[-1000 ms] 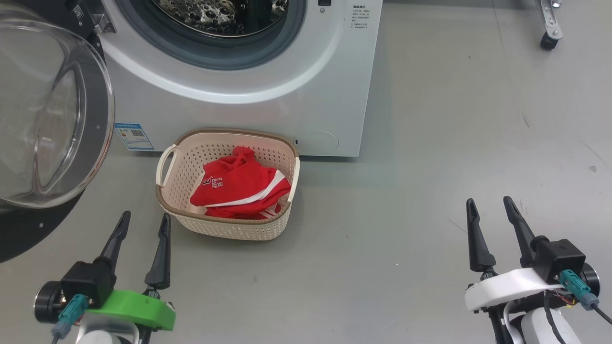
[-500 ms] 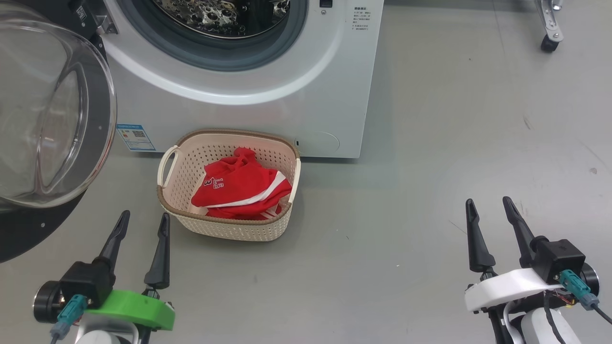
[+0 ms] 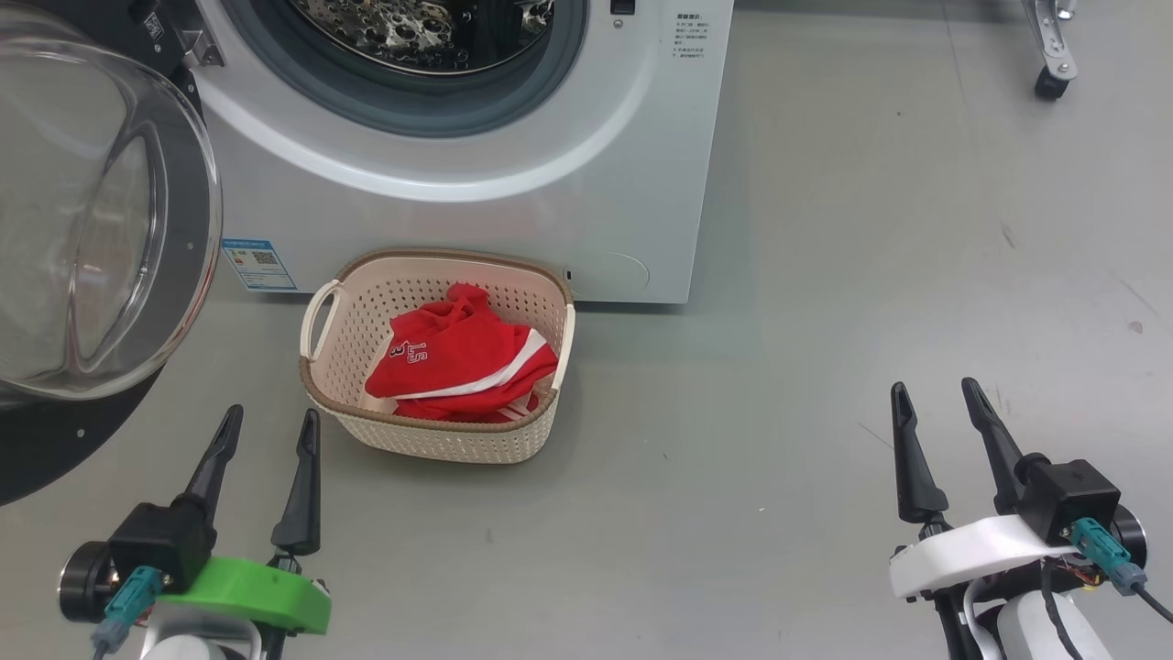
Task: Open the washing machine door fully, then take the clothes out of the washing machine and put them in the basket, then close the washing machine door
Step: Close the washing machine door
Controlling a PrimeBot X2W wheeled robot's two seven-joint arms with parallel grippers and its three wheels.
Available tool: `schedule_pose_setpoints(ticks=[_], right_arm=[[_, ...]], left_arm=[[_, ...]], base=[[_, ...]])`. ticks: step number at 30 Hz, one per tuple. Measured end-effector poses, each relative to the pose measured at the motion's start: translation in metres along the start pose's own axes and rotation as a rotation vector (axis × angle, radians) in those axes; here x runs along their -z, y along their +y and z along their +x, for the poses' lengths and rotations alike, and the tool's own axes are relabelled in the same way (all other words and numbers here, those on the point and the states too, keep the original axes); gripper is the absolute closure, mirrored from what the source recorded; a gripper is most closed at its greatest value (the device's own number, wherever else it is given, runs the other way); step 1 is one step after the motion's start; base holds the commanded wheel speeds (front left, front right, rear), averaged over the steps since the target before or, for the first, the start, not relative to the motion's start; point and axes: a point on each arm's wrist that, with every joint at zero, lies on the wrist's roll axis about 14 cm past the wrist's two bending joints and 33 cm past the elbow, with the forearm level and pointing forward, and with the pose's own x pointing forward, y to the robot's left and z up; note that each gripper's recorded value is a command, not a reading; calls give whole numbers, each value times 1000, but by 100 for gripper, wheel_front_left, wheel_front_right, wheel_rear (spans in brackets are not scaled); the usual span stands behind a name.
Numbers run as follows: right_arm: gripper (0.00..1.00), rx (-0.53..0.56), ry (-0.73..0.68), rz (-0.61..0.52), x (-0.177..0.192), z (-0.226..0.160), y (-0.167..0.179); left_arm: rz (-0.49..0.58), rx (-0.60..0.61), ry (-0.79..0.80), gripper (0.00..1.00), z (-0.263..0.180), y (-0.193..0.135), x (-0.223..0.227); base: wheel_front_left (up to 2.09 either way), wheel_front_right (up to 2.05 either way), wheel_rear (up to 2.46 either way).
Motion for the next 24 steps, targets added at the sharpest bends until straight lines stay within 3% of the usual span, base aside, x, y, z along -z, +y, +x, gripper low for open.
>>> schedule_pose_setpoints(ticks=[24], right_arm=[[0, -18, -8, 6, -2, 5, 6]], left_arm=[[4, -41, 30, 0, -10, 12, 9]], base=[[0, 0, 0]])
